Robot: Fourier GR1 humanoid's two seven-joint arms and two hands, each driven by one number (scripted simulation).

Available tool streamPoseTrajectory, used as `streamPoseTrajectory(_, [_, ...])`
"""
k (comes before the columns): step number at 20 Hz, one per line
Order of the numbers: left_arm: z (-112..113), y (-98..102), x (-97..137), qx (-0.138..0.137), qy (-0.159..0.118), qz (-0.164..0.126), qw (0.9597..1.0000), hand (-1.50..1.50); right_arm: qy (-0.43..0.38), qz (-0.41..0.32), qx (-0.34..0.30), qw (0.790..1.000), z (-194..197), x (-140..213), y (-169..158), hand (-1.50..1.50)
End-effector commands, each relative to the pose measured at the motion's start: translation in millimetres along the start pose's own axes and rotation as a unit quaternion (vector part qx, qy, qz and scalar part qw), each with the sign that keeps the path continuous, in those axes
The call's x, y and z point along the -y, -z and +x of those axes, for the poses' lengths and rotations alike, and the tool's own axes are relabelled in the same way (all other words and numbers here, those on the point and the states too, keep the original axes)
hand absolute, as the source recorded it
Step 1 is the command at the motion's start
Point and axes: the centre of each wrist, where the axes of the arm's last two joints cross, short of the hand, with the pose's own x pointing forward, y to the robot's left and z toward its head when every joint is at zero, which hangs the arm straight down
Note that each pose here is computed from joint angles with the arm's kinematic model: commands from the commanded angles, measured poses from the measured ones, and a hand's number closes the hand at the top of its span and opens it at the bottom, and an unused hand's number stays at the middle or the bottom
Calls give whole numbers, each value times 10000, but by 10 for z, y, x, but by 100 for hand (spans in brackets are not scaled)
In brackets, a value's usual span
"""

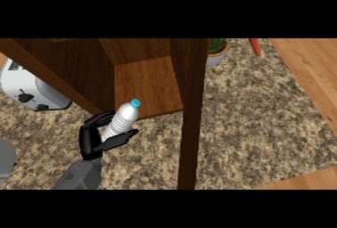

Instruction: Pick up the bottled water, place it into the cabinet and close the cabinet

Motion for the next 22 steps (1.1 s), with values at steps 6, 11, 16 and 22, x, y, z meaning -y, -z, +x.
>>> streamPoseTrajectory(6, [868, 620, 1042, 854, -839, -1104, 9867, 150, -89, 31, -12, 10000, 11, 8, 44, -150])
streamPoseTrajectory(11, [925, 613, 1127, 767, -1019, -1162, 9850, 150, -156, -41, -67, 9998, 56, 7, 7, -150])
streamPoseTrajectory(16, [875, 493, 1232, 518, -1269, -1452, 9799, 150, -347, -53, -32, 9994, 90, 18, -38, -150])
streamPoseTrajectory(22, [813, 300, 1302, 345, -1796, -1819, 9662, 150, -386, -32, -191, 9991, 134, 6, -153, -150])
